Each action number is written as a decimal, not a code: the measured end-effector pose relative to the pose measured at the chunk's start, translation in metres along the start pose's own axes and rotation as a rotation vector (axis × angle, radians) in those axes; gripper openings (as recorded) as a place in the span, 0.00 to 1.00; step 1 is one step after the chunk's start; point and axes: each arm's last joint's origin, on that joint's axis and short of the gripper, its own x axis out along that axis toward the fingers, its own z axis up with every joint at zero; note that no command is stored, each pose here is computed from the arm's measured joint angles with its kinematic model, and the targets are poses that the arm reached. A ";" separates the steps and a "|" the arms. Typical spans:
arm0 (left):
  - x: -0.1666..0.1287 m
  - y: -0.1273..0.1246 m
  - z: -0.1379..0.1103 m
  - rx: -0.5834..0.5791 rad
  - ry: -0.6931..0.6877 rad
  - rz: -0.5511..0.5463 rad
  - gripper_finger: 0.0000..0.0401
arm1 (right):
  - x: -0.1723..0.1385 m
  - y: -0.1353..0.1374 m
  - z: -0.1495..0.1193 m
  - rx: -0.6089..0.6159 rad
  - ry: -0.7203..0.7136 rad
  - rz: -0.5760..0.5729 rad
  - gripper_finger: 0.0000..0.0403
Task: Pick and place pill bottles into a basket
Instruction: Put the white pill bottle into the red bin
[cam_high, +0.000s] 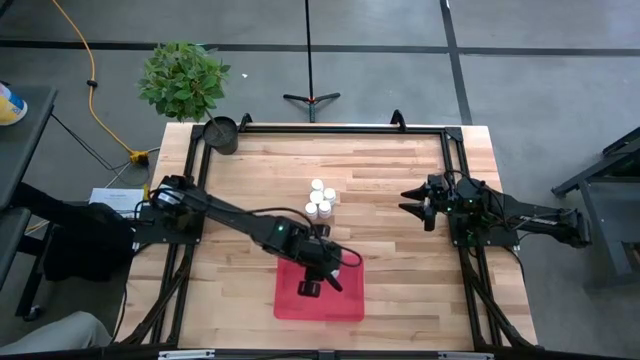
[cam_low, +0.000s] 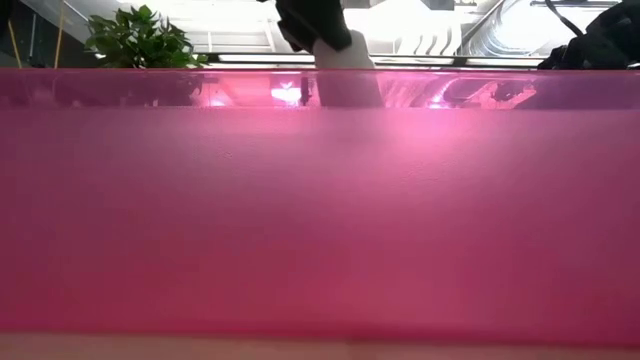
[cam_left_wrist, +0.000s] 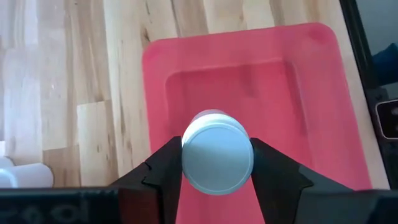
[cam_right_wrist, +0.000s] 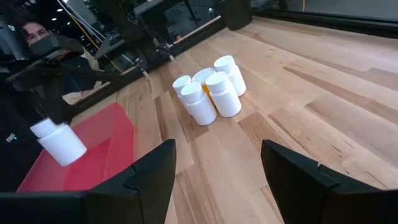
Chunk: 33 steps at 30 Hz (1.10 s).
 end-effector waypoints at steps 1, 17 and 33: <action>0.000 0.000 0.000 0.000 0.000 0.000 0.48 | 0.000 0.000 0.000 0.000 0.000 0.000 0.56; 0.001 0.018 0.008 -0.024 -0.054 0.013 0.48 | 0.000 0.000 0.000 -0.001 0.001 0.001 0.56; 0.031 0.014 0.005 -0.034 -0.012 -0.013 0.49 | 0.000 0.000 0.000 -0.026 0.003 0.001 0.56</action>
